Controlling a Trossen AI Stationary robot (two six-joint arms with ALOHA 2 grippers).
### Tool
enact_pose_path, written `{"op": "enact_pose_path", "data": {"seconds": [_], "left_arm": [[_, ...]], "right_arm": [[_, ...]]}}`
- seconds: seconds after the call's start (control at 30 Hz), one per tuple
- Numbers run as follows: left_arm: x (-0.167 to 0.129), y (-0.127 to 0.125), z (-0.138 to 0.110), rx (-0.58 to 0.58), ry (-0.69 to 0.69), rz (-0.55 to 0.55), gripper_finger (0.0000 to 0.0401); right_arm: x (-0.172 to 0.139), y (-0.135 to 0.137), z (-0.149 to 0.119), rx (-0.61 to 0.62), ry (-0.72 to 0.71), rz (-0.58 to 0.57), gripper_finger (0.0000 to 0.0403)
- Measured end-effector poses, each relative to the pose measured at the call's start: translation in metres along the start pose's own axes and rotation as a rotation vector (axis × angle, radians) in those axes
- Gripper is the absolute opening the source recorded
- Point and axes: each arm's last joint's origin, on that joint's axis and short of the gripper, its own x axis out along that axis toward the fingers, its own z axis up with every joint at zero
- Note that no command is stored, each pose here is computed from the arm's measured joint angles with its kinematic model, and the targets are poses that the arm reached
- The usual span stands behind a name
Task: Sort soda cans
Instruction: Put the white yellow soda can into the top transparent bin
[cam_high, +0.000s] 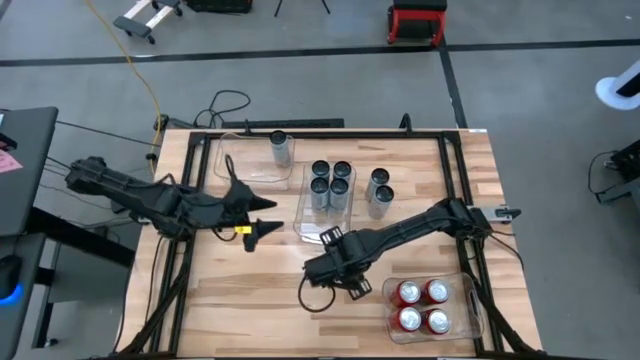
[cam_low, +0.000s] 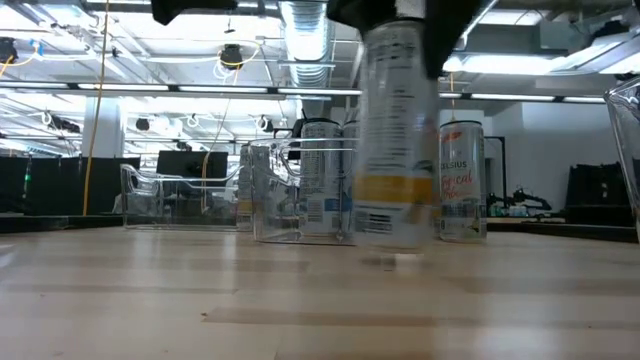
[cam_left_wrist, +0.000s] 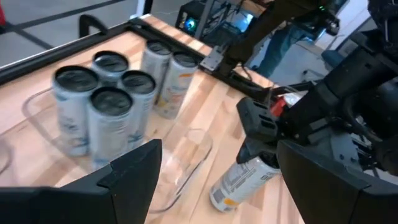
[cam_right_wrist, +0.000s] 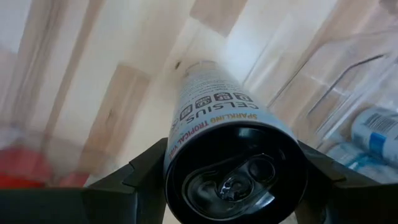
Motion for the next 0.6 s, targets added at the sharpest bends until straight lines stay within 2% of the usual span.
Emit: {"op": "enact_pose_path", "data": {"seconds": [0.13, 0.4, 0.6], "left_arm": [[0.011, -0.01, -0.001, 0.009, -0.006, -0.014, 0.031], [0.027, -0.021, -0.006, 0.029, 0.054, -0.04, 0.031], [0.028, -0.026, -0.01, -0.042, 0.096, -0.085, 0.031]], "right_arm": [[-0.002, 0.009, -0.002, -0.026, 0.032, 0.009, 0.0259], [-0.003, 0.02, 0.002, -0.025, -0.001, 0.007, 0.0262], [-0.004, 0.024, 0.008, -0.004, -0.062, 0.01, 0.0296]]}}
